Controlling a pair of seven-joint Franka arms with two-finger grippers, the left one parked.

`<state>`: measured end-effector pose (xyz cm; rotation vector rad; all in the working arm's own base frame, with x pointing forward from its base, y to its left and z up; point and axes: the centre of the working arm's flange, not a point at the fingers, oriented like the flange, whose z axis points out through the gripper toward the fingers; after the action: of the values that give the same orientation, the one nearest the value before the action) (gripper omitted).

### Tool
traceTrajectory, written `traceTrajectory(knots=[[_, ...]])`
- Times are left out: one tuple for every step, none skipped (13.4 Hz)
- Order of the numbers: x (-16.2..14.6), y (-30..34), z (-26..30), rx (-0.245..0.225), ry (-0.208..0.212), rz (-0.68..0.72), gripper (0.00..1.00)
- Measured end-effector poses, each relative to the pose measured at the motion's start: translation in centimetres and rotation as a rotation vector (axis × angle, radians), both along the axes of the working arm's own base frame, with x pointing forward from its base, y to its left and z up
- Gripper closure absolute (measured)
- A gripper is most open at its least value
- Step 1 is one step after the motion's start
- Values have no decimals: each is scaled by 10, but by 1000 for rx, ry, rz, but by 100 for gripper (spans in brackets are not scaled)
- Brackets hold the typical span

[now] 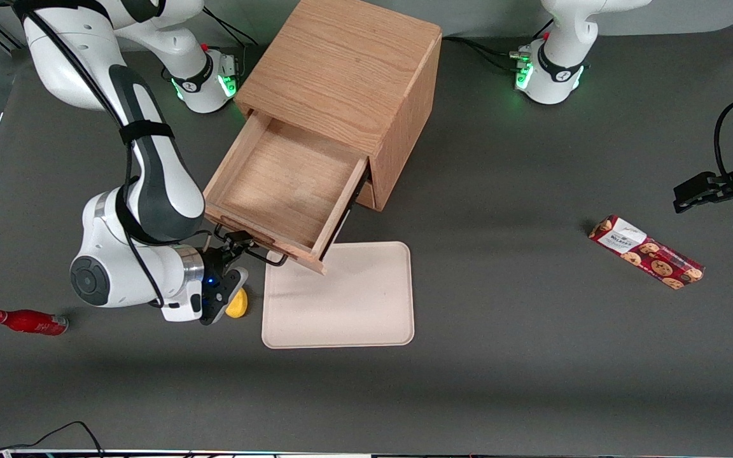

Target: Open upper drawer

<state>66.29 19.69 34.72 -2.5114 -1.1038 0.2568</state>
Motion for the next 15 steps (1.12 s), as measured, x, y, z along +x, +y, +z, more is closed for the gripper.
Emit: traceTrajectory(knots=[[1,1,0,2,-1,0,0],[2,1,-1,3,-3,-1,0],[3,1,0,3,-5,-1,0],[4,1,0,4,-8,-1,0],[5,1,1,4,-10,-1,0],[7,1,1,5,-13,-2,0],[9,0,1,5,-15,-4,0],[10,-1,1,5,-17,-6,0],[12,-2,1,5,-20,-8,0],[14,-4,2,5,-24,-11,0],[15,-5,2,6,-27,-10,0],[17,-6,2,8,-31,-7,0],[18,-7,3,10,-35,-4,0],[19,-9,3,12,-39,-2,0],[21,-11,4,16,-42,-4,0]])
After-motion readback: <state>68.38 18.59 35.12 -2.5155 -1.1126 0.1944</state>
